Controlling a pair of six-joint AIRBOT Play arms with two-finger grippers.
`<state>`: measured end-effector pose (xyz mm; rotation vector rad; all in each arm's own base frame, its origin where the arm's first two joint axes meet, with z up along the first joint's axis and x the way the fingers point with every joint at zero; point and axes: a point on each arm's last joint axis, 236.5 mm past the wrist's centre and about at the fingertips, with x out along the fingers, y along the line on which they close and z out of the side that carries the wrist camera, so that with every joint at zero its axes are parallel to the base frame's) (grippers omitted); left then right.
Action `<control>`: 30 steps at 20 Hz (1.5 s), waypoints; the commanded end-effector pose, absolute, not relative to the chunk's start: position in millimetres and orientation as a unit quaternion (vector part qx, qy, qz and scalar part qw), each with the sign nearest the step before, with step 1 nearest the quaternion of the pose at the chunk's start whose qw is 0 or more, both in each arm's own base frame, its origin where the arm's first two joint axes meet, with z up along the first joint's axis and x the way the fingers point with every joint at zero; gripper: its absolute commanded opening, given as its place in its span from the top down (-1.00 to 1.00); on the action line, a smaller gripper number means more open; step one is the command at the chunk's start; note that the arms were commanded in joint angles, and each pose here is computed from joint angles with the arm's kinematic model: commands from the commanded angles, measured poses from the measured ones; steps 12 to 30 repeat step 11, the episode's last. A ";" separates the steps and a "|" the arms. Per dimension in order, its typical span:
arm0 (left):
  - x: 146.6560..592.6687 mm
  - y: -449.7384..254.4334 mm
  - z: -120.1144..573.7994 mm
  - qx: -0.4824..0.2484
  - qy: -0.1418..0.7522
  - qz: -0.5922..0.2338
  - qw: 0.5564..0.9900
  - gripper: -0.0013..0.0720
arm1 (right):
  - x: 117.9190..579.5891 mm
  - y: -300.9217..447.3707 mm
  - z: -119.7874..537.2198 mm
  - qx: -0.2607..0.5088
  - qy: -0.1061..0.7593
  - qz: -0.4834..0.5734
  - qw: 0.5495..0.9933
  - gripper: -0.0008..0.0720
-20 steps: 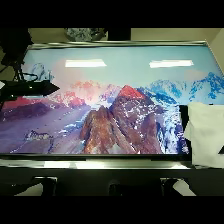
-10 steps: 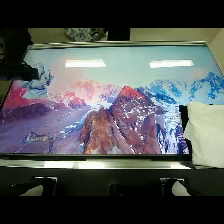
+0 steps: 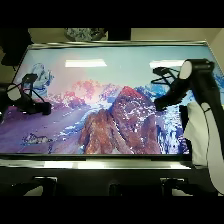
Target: Fold the shirts.
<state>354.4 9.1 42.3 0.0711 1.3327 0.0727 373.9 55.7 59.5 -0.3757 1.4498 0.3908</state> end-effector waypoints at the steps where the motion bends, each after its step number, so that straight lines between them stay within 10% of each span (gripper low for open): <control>1: 340.6 10.6 29.0 0.032 0.636 0.039 0.770 -0.67 | 359.6 79.0 40.4 -0.198 0.682 0.196 0.676 -0.58; 30: 340.7 10.4 27.6 0.032 0.638 0.039 0.768 -0.67 | 359.7 78.7 40.4 -0.199 0.682 0.196 0.676 -0.58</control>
